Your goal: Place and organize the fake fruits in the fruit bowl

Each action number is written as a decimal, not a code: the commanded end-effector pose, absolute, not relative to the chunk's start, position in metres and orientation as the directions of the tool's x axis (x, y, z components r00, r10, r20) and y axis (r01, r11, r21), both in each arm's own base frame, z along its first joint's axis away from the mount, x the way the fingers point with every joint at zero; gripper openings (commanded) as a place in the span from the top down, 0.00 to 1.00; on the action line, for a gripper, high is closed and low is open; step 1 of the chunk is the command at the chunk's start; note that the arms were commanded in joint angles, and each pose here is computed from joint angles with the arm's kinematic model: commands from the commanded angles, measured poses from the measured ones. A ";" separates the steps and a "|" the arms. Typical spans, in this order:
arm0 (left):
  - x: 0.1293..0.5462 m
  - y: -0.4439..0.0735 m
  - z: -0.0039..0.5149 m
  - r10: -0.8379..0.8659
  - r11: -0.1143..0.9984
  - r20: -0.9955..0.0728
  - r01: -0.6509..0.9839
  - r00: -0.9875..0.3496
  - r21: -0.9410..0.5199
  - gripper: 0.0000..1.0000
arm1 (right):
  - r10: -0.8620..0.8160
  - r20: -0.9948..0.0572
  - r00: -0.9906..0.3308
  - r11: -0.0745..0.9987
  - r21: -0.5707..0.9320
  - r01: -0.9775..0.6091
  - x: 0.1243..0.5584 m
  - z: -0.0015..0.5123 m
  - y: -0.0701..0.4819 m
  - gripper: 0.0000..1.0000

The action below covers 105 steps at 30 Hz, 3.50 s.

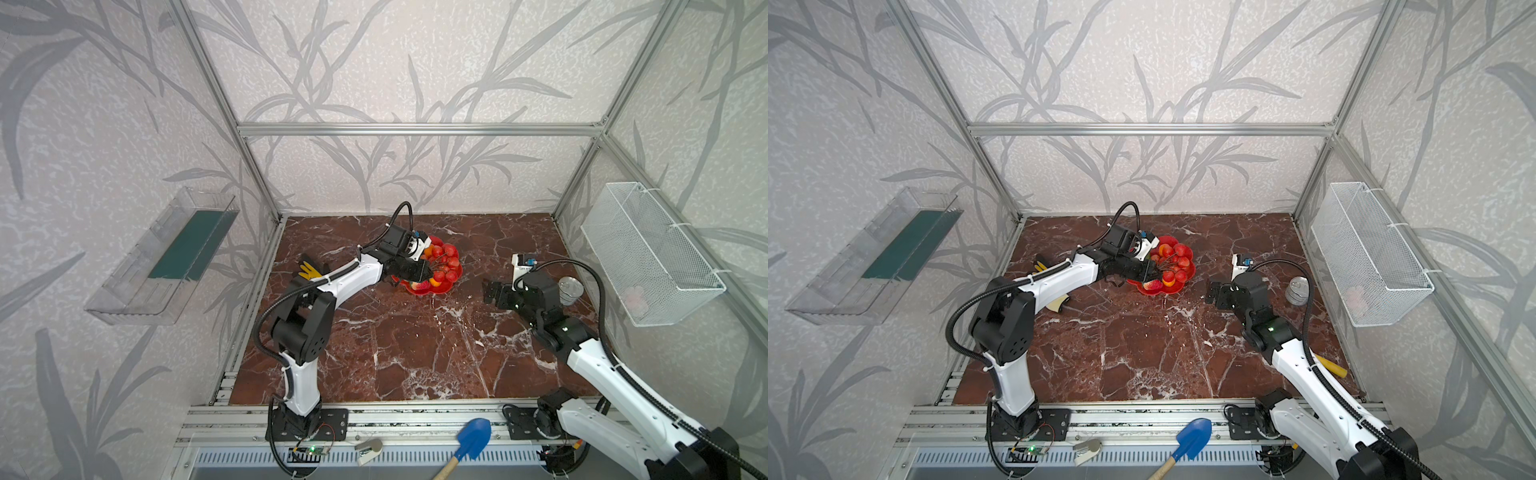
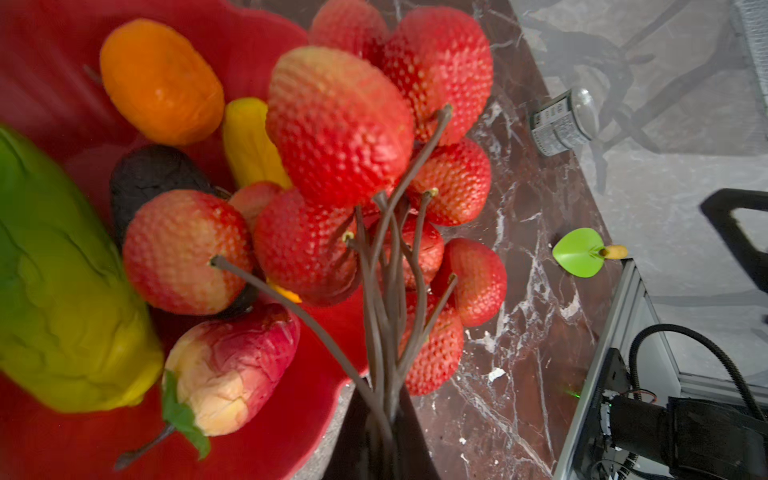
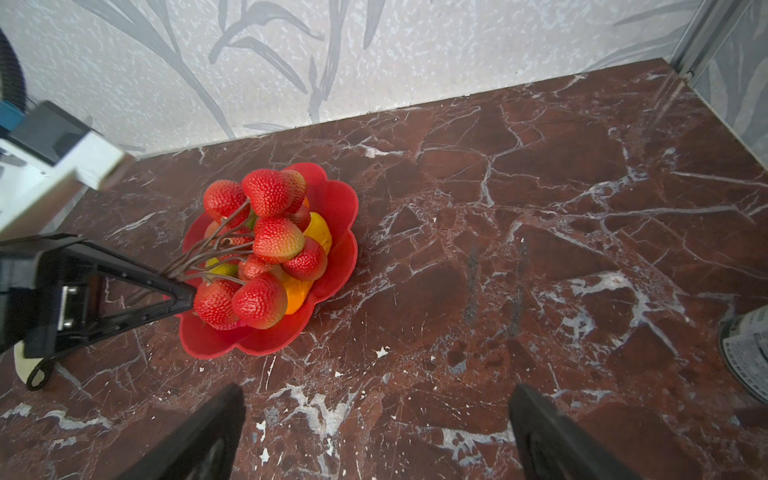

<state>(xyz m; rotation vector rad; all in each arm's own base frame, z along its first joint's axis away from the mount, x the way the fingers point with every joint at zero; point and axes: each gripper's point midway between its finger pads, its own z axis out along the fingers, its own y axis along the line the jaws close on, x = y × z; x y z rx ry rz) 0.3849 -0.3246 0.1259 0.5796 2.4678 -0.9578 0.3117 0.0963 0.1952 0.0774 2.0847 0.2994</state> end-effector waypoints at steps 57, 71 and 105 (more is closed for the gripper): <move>0.375 0.056 0.110 -0.110 0.958 -0.957 -0.285 -0.269 -0.030 0.01 | -0.197 -0.943 -0.269 0.980 -0.189 -0.055 0.385 0.120 0.047 0.01; 0.383 0.063 0.099 -0.097 0.952 -0.964 -0.307 -0.247 -0.017 0.01 | -0.147 -0.956 -0.253 0.989 -0.138 -0.052 0.390 0.097 0.037 0.01; 0.386 0.061 0.098 -0.081 0.950 -0.959 -0.313 -0.271 0.008 0.01 | -0.043 -0.968 -0.249 0.992 -0.071 0.102 0.385 0.098 0.004 0.01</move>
